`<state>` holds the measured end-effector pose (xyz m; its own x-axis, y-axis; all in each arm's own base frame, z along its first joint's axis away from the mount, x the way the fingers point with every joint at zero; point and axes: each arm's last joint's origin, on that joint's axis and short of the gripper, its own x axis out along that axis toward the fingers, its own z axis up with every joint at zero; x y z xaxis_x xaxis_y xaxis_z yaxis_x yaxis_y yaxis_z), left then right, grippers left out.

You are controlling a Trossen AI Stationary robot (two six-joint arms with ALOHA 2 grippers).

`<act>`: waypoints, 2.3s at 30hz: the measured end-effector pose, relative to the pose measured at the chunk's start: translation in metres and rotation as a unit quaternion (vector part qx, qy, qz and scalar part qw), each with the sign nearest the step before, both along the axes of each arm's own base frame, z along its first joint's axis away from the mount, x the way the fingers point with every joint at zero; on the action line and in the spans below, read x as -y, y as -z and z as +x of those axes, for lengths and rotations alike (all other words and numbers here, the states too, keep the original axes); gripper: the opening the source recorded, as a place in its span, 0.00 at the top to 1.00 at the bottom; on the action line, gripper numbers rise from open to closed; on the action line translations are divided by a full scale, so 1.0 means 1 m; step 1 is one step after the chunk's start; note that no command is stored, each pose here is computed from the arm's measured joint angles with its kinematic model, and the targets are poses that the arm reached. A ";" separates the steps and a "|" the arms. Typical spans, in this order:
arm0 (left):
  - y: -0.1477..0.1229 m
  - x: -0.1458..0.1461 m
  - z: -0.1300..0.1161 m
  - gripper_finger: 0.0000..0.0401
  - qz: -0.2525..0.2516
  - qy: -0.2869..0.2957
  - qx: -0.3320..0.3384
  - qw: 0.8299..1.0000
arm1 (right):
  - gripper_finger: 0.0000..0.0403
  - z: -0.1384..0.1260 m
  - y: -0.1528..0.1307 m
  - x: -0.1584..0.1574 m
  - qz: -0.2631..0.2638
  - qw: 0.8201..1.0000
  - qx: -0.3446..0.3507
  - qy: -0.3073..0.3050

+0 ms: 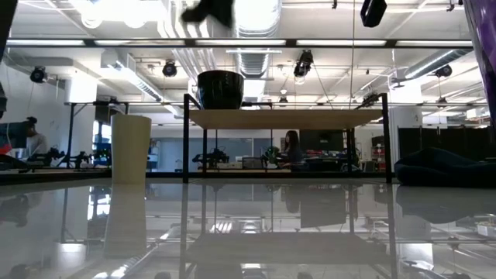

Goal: Stack small to large cups/mugs on shelf
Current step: Put the violet mug on the shelf

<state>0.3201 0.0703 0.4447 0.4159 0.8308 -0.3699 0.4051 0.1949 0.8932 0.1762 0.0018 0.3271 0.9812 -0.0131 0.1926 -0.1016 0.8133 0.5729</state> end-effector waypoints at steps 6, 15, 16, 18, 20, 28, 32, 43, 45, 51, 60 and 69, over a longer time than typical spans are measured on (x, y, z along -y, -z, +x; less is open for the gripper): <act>-0.069 0.049 -0.040 0.84 0.011 0.179 0.062 0.982 | 0.80 0.001 0.003 0.000 0.005 1.000 -0.014 -0.002; -0.105 0.063 -0.114 0.84 -0.080 0.146 0.260 0.951 | 0.80 0.005 0.009 0.002 0.011 0.999 -0.034 0.019; -0.103 0.062 -0.115 0.84 -0.077 0.138 0.258 0.953 | 0.80 0.006 0.010 0.002 0.011 0.999 -0.034 0.020; -0.098 0.061 -0.116 0.84 -0.070 0.126 0.248 0.958 | 0.80 0.006 0.010 0.002 0.016 0.999 -0.033 0.024; -0.093 0.062 -0.114 0.84 -0.082 0.120 0.253 0.956 | 0.80 0.007 0.010 0.002 0.021 0.999 -0.034 0.025; -0.063 0.070 -0.074 0.84 -0.167 0.113 0.299 0.933 | 0.80 0.007 0.010 0.002 0.035 0.999 -0.034 0.022; -0.072 0.083 -0.047 0.84 -0.163 -0.041 0.530 0.831 | 0.80 0.007 0.010 0.001 0.038 0.999 -0.034 0.018; -0.092 0.095 -0.113 0.84 -0.575 -0.010 0.620 0.534 | 0.80 0.012 0.014 -0.010 0.021 0.999 -0.046 -0.009; -0.093 0.098 -0.116 0.84 -0.616 0.013 0.587 0.526 | 0.80 0.009 0.010 -0.009 -0.013 0.999 -0.034 0.001; -0.101 0.108 -0.130 0.84 -0.741 0.090 0.479 0.462 | 0.80 0.004 0.002 -0.005 -0.043 0.998 -0.018 0.047; -0.088 0.117 -0.097 0.84 -0.765 0.109 0.419 0.477 | 0.80 0.009 0.009 -0.006 0.061 0.997 -0.040 0.024; -0.051 0.124 -0.077 0.84 -0.762 0.042 0.319 0.562 | 0.80 0.006 -0.003 -0.029 0.055 0.987 -0.005 -0.150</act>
<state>0.2434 -0.0540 0.4955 0.8819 -0.2811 -0.3784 0.1617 0.9344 -0.3173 0.1826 0.0306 0.3297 0.9462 0.2576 0.1956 -0.3214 0.6803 0.6587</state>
